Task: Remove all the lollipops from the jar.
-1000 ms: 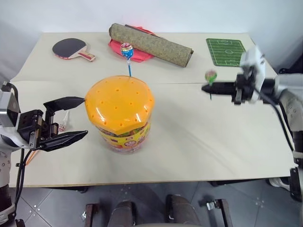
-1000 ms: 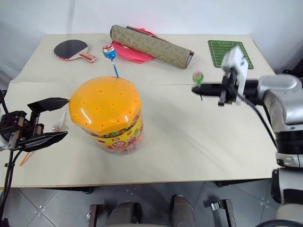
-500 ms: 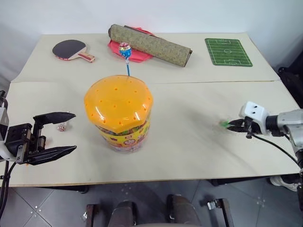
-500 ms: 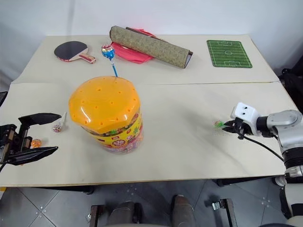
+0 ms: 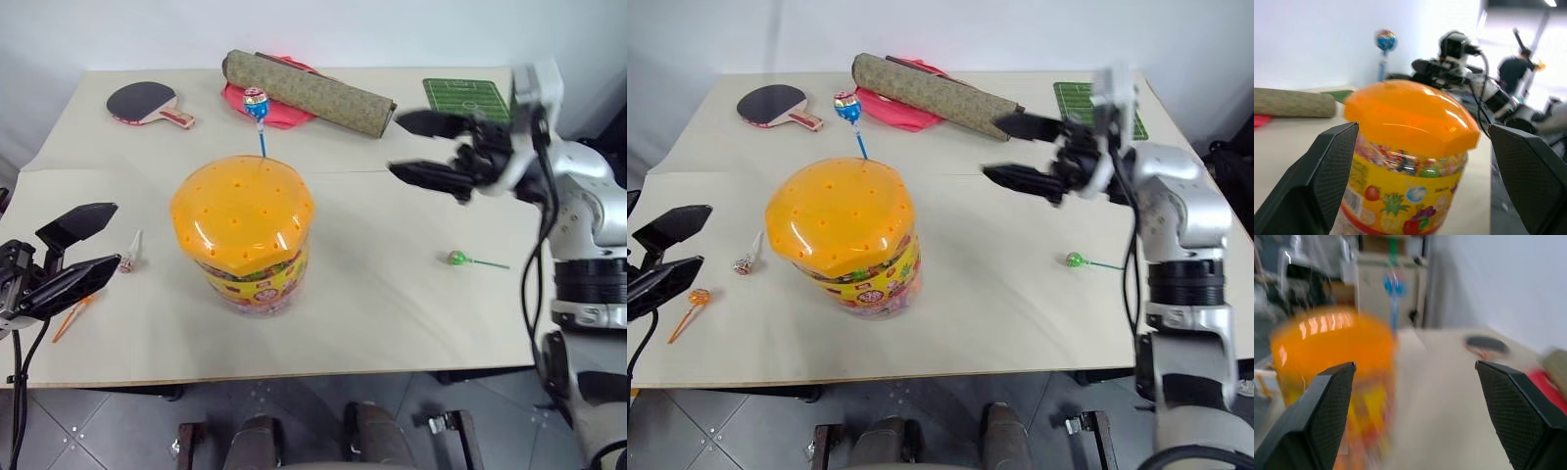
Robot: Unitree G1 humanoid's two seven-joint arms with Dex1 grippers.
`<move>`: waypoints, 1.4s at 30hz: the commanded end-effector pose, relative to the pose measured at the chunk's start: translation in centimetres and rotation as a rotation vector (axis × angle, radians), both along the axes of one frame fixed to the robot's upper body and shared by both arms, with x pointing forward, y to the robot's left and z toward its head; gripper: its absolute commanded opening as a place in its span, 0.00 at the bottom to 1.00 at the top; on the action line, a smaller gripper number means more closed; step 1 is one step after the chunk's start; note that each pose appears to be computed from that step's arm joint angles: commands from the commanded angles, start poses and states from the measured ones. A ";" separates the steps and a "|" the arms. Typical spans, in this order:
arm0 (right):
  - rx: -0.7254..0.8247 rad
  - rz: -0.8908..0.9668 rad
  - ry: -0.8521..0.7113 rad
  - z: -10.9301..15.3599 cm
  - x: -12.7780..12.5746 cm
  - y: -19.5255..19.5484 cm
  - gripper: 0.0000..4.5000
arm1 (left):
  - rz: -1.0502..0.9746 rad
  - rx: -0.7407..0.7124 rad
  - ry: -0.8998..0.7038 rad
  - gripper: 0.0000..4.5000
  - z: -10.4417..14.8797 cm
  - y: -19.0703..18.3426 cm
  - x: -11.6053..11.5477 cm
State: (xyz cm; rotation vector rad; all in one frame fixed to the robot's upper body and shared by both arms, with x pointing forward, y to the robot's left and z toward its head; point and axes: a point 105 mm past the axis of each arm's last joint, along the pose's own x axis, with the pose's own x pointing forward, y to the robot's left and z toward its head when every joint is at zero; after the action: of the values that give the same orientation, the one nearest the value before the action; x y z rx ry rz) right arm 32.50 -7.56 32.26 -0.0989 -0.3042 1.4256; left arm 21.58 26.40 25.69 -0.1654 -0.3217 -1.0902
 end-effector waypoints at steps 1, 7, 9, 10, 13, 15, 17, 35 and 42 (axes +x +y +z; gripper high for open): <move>-0.033 -0.073 0.070 0.0 0.8 2.5 0.91 | -0.007 -0.009 -0.036 1.00 0.8 -0.1 -0.3; -0.048 -0.058 0.103 0.5 0.5 6.9 0.91 | -0.020 -0.028 -0.062 1.00 1.4 -0.6 -0.2; -0.038 -0.030 0.102 0.8 0.1 7.6 0.91 | -0.019 -0.031 -0.065 1.00 1.5 -0.6 -0.2; -0.032 -0.004 0.099 0.9 -0.3 7.9 0.91 | -0.018 -0.032 -0.066 1.00 1.5 -0.6 -0.2; -0.023 0.043 0.110 1.4 -1.0 8.9 0.82 | -0.014 -0.037 -0.067 1.00 1.5 -0.6 -0.2; -0.024 0.057 0.105 1.4 -1.2 9.4 0.72 | -0.012 -0.037 -0.068 1.00 1.4 -0.6 -0.1; -0.016 0.052 0.100 1.5 -1.1 9.5 0.57 | -0.012 -0.037 -0.070 1.00 1.4 -0.6 -0.1; 0.292 0.114 -0.055 7.4 0.0 2.3 0.00 | -0.114 0.063 -0.028 1.00 1.0 -0.5 -0.8; -0.390 -0.442 0.171 -1.1 5.1 -8.3 0.00 | -0.238 0.317 -0.015 1.00 -1.6 -2.2 -2.6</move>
State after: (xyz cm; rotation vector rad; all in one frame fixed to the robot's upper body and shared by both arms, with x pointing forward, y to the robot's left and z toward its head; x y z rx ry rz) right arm 37.38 -15.05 31.71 -0.2953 0.0876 1.0704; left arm 19.56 24.70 23.99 0.0251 -0.1420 -1.3254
